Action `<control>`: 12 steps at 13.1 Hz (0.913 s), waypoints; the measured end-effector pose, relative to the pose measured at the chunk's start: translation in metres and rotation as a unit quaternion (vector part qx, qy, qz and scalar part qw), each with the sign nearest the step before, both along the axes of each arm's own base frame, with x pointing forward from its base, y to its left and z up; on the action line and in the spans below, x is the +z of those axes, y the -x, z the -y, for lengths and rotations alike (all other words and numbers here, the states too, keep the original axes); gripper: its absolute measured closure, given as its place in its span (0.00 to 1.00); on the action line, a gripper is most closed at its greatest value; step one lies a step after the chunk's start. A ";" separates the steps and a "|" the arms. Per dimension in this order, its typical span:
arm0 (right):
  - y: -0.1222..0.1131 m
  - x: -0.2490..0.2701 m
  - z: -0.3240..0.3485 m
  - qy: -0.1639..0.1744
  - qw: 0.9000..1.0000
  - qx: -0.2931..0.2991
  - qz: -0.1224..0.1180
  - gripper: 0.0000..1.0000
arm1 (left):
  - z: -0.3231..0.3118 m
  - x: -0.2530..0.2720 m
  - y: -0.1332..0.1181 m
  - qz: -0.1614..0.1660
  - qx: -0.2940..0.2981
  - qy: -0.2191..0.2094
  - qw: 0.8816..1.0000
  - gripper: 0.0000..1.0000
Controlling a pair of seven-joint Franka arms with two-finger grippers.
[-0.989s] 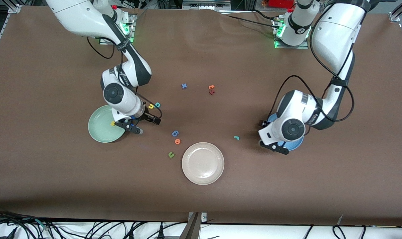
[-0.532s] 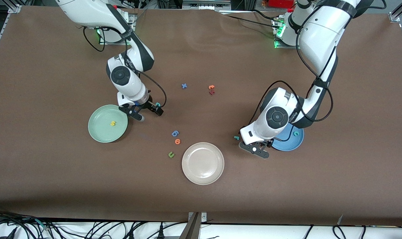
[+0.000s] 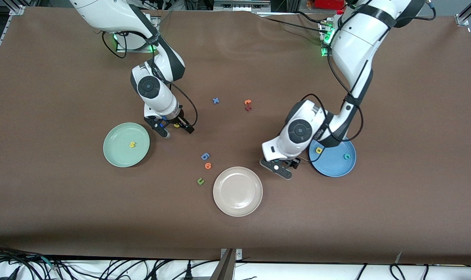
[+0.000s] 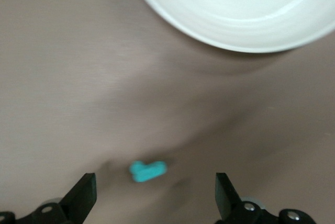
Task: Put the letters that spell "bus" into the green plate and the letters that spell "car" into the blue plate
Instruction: 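Grasp the cyan r with the left gripper while the right gripper grasps cyan d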
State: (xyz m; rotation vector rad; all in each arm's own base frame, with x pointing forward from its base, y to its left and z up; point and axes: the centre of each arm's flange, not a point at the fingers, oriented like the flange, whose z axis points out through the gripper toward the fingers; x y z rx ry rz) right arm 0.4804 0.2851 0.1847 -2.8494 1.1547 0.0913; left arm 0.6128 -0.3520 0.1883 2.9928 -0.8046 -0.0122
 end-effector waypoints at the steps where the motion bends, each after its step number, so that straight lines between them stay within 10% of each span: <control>1: 0.003 -0.002 -0.004 -0.001 1.000 -0.006 -0.002 0.07 | 0.004 -0.004 0.003 -0.002 -0.003 -0.001 1.000 0.00; 3: 0.007 -0.005 -0.010 -0.004 1.000 -0.011 -0.005 0.12 | -0.002 -0.012 0.002 -0.007 0.001 -0.006 1.000 0.05; 6: 0.010 -0.014 -0.011 -0.004 1.000 -0.009 -0.011 0.15 | -0.016 -0.019 -0.005 -0.009 0.010 -0.010 1.000 0.40; 10: 0.011 -0.017 -0.013 -0.005 1.000 -0.006 -0.012 0.20 | -0.017 -0.018 -0.006 -0.008 0.011 -0.009 1.000 0.50; 12: 0.010 -0.013 -0.015 -0.007 1.000 0.001 -0.007 0.44 | -0.017 -0.017 -0.006 -0.008 0.011 -0.009 1.000 0.54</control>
